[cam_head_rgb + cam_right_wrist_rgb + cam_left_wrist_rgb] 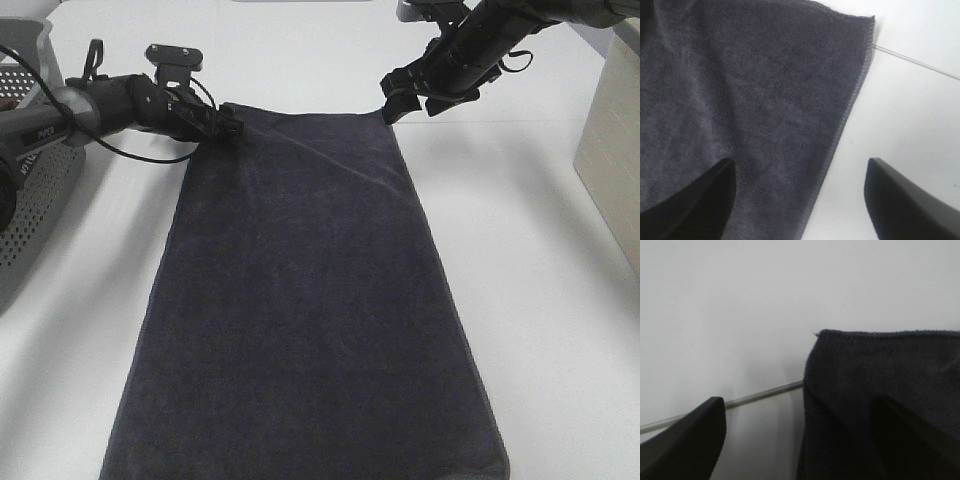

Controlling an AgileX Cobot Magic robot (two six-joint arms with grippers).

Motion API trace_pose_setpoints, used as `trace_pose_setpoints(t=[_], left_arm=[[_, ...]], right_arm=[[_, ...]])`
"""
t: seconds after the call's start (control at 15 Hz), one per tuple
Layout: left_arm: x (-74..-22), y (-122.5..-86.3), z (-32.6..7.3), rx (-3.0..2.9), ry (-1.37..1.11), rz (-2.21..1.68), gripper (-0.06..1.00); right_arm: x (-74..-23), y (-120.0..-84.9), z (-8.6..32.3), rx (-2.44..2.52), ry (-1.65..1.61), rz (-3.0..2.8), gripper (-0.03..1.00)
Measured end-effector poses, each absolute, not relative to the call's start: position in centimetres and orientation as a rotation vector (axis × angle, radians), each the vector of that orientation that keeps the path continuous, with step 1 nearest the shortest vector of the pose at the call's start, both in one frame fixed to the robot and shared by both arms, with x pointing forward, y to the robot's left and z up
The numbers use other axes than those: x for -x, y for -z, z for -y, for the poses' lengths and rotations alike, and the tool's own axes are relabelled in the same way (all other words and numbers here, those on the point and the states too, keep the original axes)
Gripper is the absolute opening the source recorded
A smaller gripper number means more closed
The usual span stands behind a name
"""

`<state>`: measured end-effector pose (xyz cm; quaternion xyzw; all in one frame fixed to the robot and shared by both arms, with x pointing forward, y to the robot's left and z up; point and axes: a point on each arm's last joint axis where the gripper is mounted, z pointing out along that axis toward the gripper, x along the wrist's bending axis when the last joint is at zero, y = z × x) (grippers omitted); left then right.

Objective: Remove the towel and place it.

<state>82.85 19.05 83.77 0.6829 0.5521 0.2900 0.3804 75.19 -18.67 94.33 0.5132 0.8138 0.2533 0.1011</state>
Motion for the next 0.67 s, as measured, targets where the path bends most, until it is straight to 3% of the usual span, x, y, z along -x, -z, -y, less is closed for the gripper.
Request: trace_pose_setpoints(t=[0.67], left_arm=[[-82.9, -84.6, -19.2, -1.788, -0.781, -1.393, 0.76]], right_arm=[[-75.0, -94.2, 18.7, -1.525, -0.732, -2.43, 0.7]])
